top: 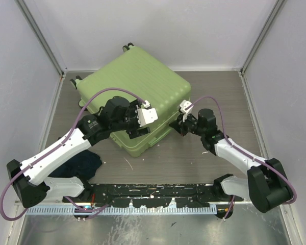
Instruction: Pack the luggage
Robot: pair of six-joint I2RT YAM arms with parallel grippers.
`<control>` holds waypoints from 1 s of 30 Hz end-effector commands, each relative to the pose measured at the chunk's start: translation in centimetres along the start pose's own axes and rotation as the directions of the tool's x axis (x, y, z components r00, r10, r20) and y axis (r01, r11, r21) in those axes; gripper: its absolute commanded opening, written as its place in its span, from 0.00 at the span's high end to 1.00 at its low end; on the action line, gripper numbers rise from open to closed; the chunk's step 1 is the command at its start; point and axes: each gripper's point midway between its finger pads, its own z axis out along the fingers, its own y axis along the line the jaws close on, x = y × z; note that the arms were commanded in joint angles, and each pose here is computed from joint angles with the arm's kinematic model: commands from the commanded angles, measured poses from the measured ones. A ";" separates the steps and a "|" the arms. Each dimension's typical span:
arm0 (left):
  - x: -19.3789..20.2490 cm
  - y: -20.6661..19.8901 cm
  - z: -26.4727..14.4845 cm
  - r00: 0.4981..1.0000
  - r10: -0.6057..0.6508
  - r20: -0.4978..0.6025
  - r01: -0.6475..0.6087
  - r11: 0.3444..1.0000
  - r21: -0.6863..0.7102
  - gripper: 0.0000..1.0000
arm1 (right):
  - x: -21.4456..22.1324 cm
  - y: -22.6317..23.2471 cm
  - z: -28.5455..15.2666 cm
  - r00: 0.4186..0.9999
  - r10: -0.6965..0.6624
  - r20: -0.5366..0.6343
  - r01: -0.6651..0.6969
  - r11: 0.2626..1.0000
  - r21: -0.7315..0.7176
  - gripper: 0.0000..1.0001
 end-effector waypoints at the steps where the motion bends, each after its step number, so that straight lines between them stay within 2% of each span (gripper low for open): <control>1: 7.0 0.4 -1.7 0.966 0.050 -0.253 -0.057 0.998 -0.020 0.22 | -3.5 -5.4 -1.7 0.991 -0.115 0.065 0.105 0.984 0.141 0.99; 7: 7.9 0.4 -1.8 0.961 0.049 -0.272 -0.050 0.999 0.002 0.23 | -3.5 -10.0 -3.0 0.990 -0.131 0.042 0.122 0.976 0.183 0.99; 11: 6.2 -0.1 -1.7 0.977 0.062 -0.202 -0.055 0.998 0.045 0.25 | -3.6 -12.0 -3.2 0.993 -0.110 0.038 0.101 0.980 0.173 0.99; 14: 3.5 0.2 -1.7 0.988 0.071 -0.135 -0.066 0.997 0.046 0.29 | -3.7 -12.2 -2.5 0.996 -0.086 0.037 0.080 0.987 0.143 0.99; 19: -4.1 0.2 -2.5 0.995 0.100 0.020 -0.100 0.995 0.024 0.28 | -4.4 -12.4 -1.7 0.998 0.017 0.059 -0.023 0.995 0.100 0.99; 24: -8.2 -2.8 0.3 0.992 0.114 0.050 -0.119 0.986 0.118 0.28 | -4.1 -12.5 -1.4 0.996 0.058 0.069 -0.064 0.993 0.098 0.99; 26: -9.3 -3.8 1.7 0.997 0.066 0.049 -0.073 0.986 0.149 0.28 | -4.3 -12.6 -1.3 0.995 0.055 0.078 -0.062 0.993 0.101 0.99; 28: -9.9 -5.1 3.6 0.999 0.027 0.025 -0.031 0.983 0.181 0.28 | -4.5 -12.7 -1.3 0.994 0.057 0.089 -0.066 0.992 0.105 0.99; 30: -9.9 -6.6 6.0 0.998 0.055 0.004 -0.055 0.979 0.196 0.26 | -4.6 -13.0 -1.1 0.993 0.068 0.097 -0.079 0.990 0.114 0.99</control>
